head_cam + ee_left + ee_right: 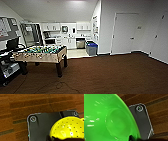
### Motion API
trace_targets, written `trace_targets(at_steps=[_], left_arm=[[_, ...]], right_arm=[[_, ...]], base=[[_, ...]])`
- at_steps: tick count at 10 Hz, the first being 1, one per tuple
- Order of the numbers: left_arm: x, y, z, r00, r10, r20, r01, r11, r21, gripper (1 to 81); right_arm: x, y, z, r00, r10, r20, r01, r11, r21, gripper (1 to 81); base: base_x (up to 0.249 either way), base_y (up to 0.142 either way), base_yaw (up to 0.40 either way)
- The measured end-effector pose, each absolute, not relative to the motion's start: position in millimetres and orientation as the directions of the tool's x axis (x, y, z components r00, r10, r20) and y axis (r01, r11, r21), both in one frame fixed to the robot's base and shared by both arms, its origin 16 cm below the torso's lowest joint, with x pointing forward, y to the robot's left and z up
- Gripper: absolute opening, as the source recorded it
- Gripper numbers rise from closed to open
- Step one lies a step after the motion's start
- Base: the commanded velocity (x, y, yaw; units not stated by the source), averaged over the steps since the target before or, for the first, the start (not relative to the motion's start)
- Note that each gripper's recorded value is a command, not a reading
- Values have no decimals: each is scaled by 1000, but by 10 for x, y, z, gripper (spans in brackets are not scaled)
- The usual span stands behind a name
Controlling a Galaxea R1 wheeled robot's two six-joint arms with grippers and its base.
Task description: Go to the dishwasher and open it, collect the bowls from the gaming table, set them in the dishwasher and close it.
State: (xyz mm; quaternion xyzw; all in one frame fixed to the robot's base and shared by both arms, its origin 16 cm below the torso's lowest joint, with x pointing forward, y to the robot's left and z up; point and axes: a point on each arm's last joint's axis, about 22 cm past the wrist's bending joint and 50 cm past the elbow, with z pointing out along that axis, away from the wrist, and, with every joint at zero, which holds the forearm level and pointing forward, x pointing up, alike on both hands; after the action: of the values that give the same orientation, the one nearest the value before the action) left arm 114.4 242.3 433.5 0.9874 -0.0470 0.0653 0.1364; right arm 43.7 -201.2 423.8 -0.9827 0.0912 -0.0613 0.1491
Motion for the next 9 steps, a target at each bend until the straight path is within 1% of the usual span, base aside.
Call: trace_targets(at_steps=[6,9], left_arm=[[1143,2414,4335,987,-70,143,-106,-958,266,10],[1028,2410,4324,989,-71,131,-104,-958,267,10]], right_arm=[[441,-2012,4239,976,-196,93,-159,-939,-304,10],[350,-2017,4231,977,-196,89,-161,-940,-302,10]], base=[[0,0,0],[96,0,0]])
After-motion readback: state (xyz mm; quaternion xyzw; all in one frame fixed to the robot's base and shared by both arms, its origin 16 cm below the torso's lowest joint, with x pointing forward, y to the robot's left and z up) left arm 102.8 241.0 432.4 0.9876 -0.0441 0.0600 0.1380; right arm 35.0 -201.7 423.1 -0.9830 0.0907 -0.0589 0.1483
